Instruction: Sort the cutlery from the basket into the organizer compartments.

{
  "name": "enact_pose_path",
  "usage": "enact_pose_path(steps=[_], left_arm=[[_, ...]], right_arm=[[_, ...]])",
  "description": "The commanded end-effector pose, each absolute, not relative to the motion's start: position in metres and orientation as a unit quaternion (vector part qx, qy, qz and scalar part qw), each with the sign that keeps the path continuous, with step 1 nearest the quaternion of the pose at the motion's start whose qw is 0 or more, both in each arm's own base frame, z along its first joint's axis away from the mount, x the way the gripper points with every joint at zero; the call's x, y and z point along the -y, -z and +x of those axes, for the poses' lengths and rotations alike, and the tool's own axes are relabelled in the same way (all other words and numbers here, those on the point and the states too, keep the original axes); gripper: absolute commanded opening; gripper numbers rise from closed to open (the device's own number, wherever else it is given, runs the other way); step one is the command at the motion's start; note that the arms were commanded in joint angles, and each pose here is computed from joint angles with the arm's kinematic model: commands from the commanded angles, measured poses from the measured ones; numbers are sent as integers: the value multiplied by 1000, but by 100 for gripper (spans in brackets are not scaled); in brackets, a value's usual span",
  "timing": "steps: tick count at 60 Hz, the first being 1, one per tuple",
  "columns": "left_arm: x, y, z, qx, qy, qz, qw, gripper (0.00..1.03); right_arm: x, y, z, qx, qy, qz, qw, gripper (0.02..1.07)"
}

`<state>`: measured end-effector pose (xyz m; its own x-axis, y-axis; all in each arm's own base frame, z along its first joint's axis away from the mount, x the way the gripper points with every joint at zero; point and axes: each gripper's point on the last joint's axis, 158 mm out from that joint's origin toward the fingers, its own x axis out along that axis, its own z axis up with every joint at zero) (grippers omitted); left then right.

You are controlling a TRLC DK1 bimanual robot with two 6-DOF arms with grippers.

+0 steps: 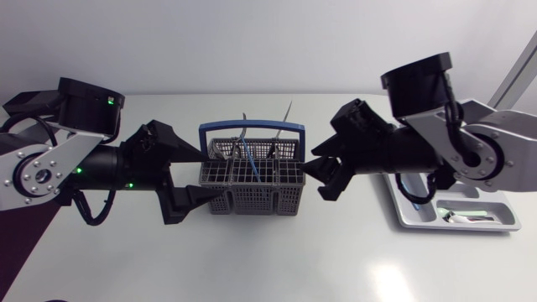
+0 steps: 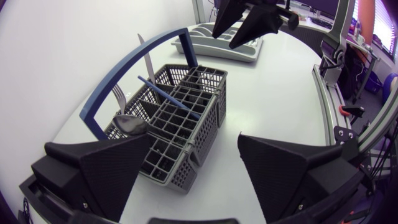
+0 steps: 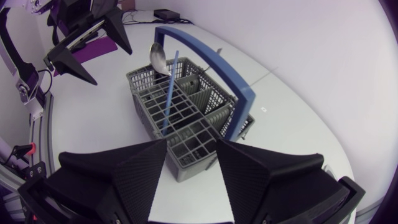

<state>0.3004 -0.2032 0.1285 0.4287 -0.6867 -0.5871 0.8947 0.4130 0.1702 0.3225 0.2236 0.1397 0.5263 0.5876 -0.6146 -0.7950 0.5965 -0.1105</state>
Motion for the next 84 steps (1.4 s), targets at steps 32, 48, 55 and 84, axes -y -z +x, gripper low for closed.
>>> enact_pose_path(steps=[32,48,55,84], left_arm=[[190,-101,299,-219,488,240,810,98],[193,-102,299,-211,493,233,811,98],[194,-100,300,-212,494,231,811,98],[196,-97,300,-215,495,223,812,98]], right_arm=[[-314,-110,354,-252,-417,-226,844,62],[-330,-108,358,-238,-412,-227,850,62],[-332,-106,364,-237,-403,-226,855,62],[-340,-96,370,-235,-383,-224,865,18]])
